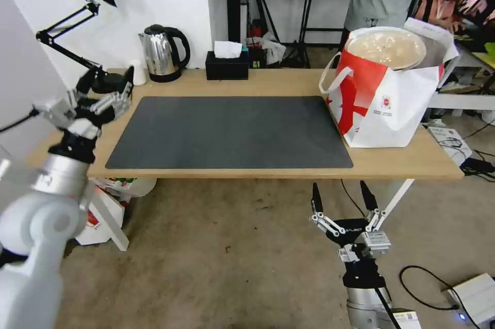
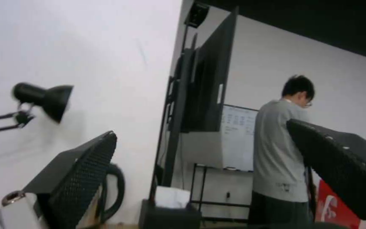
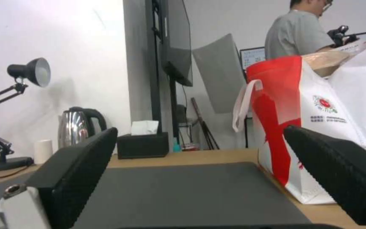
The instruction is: Pick up the trash from the table and place it into the takeout bag.
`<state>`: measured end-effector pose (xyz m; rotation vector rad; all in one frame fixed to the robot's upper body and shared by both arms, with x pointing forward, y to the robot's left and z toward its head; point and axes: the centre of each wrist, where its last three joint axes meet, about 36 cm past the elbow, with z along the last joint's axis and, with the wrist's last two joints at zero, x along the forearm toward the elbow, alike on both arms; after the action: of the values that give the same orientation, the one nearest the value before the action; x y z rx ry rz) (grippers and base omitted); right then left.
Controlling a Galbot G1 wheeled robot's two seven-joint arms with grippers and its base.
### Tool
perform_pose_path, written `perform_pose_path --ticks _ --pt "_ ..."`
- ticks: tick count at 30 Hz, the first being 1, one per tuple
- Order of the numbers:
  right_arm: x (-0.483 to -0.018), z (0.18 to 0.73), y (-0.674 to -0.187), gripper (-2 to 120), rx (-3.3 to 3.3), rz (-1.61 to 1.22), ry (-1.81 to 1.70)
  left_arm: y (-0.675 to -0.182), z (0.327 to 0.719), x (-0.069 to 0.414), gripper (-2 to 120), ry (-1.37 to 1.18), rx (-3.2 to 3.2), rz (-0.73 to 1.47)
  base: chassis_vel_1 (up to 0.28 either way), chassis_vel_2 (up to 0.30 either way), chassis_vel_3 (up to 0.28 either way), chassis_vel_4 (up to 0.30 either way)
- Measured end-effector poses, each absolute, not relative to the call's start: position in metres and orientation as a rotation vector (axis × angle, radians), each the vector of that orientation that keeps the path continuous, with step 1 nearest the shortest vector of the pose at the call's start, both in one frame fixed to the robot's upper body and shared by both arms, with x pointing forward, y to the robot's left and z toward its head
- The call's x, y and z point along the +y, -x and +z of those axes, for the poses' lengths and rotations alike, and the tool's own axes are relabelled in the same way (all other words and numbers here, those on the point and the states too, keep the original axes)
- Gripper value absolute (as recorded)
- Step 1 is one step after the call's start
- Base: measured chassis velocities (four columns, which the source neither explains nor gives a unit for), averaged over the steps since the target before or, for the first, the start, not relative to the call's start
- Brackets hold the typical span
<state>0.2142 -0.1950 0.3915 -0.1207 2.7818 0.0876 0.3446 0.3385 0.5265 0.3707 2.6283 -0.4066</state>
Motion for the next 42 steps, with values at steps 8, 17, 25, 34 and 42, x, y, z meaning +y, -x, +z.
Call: perform_pose_path --ticks 8,17,25,34,42 --pt "-0.195 0.391 -0.214 100 2.782 0.088 0.121 -0.315 0.515 0.325 100 -0.279 2.624 -0.457 0.0 0.0 0.0 0.0" --pt "-0.195 0.391 -0.214 100 2.782 0.088 0.121 -0.288 0.496 0.31 100 -0.226 2.682 -0.453 0.0 0.0 0.0 0.0" --pt "-0.195 0.391 -0.214 100 2.782 0.088 0.121 -0.271 0.453 0.298 100 -0.218 2.736 -0.443 0.0 0.0 0.0 0.0" --pt "-0.195 0.391 -0.214 100 2.782 0.088 0.121 -0.266 0.434 0.294 100 -0.23 2.763 -0.382 0.0 0.0 0.0 0.0" --pt "-0.195 0.391 -0.214 100 2.782 0.088 0.121 -0.258 0.416 0.295 100 -0.21 2.765 -0.337 0.0 0.0 0.0 0.0"
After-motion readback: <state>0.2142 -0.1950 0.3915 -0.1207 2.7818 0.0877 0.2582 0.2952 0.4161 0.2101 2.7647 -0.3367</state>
